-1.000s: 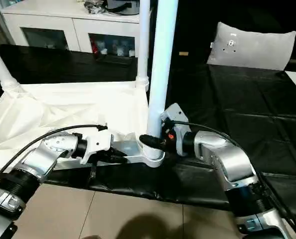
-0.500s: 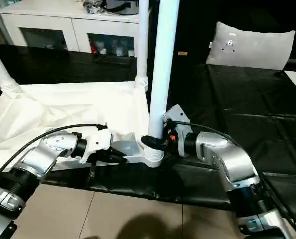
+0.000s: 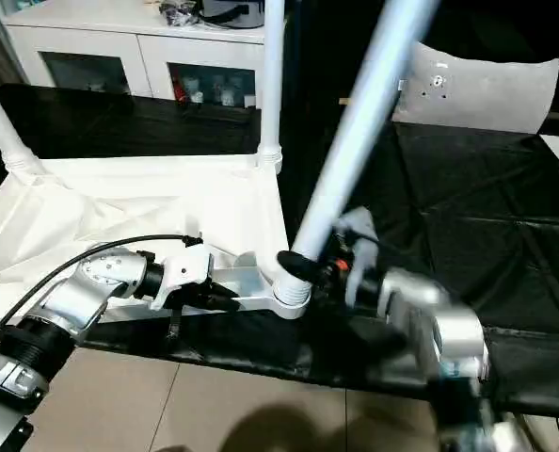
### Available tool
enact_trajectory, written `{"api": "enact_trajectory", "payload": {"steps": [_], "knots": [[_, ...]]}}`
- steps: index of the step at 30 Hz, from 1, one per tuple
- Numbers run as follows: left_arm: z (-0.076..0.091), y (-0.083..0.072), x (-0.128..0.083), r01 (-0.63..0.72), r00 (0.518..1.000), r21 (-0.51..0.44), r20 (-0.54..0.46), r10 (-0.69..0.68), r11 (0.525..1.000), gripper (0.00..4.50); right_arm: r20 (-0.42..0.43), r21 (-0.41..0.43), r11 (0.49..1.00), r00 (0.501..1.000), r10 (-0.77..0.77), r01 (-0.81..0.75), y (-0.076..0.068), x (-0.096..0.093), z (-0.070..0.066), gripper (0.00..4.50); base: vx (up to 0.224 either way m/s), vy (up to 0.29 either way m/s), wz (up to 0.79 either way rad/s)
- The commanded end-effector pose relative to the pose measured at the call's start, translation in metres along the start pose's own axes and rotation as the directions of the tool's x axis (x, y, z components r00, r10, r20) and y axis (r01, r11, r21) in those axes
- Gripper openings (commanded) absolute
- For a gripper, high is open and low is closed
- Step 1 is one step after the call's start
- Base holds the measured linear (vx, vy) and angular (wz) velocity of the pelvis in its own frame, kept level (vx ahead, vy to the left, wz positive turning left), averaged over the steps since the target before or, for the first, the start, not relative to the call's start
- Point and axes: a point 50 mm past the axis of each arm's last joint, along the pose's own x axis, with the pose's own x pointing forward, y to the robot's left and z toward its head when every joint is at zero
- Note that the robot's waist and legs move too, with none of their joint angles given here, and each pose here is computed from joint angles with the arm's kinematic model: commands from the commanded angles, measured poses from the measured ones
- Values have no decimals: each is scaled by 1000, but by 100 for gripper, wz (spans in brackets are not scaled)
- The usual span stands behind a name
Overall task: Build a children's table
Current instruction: Insert table leg to table base
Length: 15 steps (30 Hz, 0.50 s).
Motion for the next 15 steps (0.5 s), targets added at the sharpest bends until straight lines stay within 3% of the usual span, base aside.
{"api": "enact_trajectory", "payload": {"steps": [1,5,11,13,15], "knots": [[1,-1,2,18,1000,10,-17,-18,1000,0,-79,38,998,996,-49,52,-4,-4,-23,189,0,0,0],[1,-1,3,12,1000,6,-14,-12,1000,0,-78,-24,998,996,-54,53,2,-8,-31,189,0,0,0],[1,-1,4,32,999,22,-36,-31,999,0,-242,-238,971,967,-75,15,4,-9,-41,189,0,0,0],[0,-1,3,41,998,29,-47,-40,999,0,-317,-273,961,947,-53,-38,5,-9,-45,189,0,0,0],[0,0,3,43,998,30,-48,-42,999,0,-329,-276,960,943,-46,-50,5,-9,-45,189,0,0,0]]}}
